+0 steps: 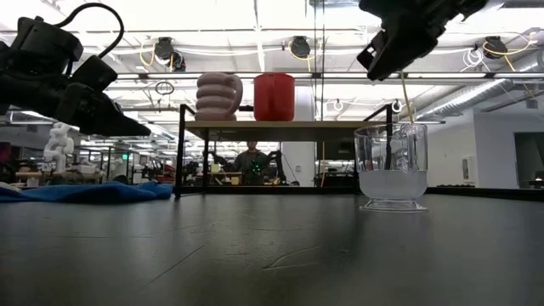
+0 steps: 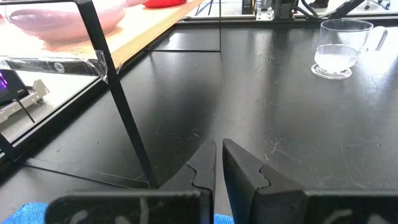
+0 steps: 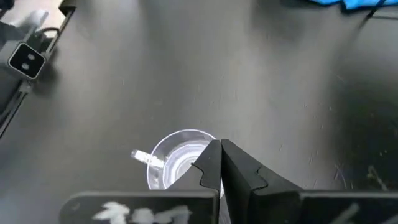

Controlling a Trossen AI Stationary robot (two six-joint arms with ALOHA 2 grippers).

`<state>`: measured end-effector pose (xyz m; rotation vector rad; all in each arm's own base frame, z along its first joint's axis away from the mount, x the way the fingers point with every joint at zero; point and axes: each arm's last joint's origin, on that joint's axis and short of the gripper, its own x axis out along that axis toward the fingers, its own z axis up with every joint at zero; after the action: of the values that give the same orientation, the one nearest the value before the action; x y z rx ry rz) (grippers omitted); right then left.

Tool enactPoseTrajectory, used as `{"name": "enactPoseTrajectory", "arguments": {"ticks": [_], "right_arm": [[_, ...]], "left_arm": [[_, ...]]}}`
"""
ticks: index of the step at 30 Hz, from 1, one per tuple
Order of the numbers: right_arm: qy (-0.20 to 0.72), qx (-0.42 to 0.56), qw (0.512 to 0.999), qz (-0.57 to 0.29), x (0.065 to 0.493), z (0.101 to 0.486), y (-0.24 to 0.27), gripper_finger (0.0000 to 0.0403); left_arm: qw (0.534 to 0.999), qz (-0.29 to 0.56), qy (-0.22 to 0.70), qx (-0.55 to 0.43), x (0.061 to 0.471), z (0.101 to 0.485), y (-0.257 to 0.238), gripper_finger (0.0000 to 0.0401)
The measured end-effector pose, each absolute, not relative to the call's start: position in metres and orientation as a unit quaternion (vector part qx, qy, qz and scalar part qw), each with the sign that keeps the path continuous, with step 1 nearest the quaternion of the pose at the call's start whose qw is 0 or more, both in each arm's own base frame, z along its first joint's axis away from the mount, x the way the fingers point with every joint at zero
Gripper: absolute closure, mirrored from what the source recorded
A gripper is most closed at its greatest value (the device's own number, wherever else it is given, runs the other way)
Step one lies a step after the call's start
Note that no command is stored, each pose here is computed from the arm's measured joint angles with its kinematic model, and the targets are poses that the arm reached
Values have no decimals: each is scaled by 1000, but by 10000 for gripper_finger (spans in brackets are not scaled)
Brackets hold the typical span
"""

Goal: Stack small to large cups/mugs on shelf
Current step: Put the transparent mug on the shelf

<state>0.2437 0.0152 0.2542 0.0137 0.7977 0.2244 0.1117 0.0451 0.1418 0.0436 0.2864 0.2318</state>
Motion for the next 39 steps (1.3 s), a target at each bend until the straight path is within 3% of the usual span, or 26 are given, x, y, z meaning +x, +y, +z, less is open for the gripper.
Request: {"name": "enactPoseTrajectory", "arguments": {"ticks": [11,39], "right_arm": [[466,22,879,104,260,245,18,403],[470,41,873,121,261,243,19,396]], "left_arm": [[983,115,142,20,112,142,45,370],[983,115,143,25,112,142,45,370]]}}
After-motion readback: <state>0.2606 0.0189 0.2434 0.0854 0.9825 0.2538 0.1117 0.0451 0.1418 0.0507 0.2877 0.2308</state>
